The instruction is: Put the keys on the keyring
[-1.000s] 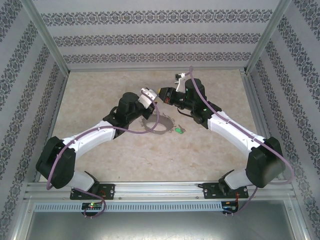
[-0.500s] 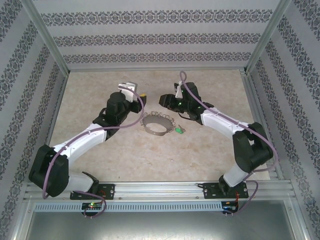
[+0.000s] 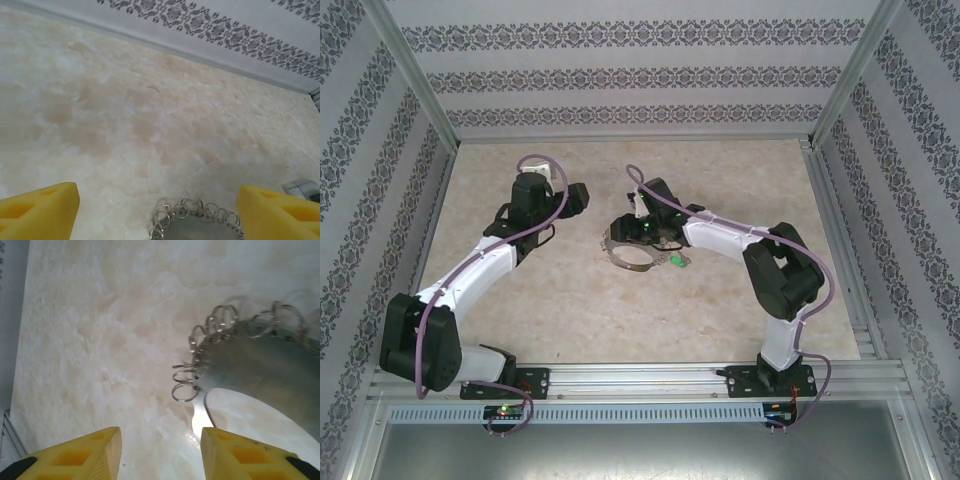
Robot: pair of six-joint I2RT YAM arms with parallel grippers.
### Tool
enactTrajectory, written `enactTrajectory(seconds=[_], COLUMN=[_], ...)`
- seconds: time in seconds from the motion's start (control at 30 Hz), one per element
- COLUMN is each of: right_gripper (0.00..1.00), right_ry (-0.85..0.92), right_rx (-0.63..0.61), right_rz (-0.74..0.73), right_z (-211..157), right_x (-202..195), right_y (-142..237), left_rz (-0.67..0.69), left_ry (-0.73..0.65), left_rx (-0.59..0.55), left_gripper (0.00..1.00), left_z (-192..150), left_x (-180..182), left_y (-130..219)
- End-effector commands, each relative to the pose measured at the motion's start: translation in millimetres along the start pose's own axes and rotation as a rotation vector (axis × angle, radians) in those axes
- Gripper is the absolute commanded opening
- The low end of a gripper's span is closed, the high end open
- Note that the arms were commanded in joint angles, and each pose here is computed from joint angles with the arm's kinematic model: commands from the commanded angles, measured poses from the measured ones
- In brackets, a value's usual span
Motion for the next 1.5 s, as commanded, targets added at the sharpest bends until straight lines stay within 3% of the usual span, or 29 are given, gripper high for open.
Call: enactTrajectory(seconds=[0.0, 0.3, 0.5, 0.77, 1.47], right_gripper=[0.46, 0.44, 0.44, 0.44, 0.37], right_ry=[0.077, 0.286, 0.456, 0.633, 0.733], right_rx=[0.041, 0.150, 0.151, 0.180, 0.193], right_rz=[-0.073, -0.240, -0.341, -0.353, -0.380], right_z=[-6.8, -24.2, -27.5, -25.5, -15.7], right_x=[4.7, 10.9, 2.4, 2.2, -5.1], right_y=[-11.1, -40.6, -41.2, -50.3, -78.7], left_rz=[0.010, 0.022, 0.017, 0.018, 0.019], left_ry=[0.127, 0.212, 0.221, 0.230, 0.241], left_rx=[0.023, 0.045, 0.040, 0.045, 0.042], left_gripper=[0.85, 0.85, 0.85, 0.85, 0.85], left_z=[0.0, -10.2, -9.2, -9.2, -5.7], left_x=[15.7, 43.4, 47.9, 50.2, 52.3], left_y=[4.8, 2.1, 0.7, -4.5, -8.2])
Point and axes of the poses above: each hand's point on the last joint's axis, 136 mm out from that joint toward the fingers, its own y axis back along the fingers, its own x axis along the line the jaws close on, z = x × y, the point moved 6 cm from there along y, back along the fingers, and after that the axes turned 10 degrees about -y, right-handed, at the moved point
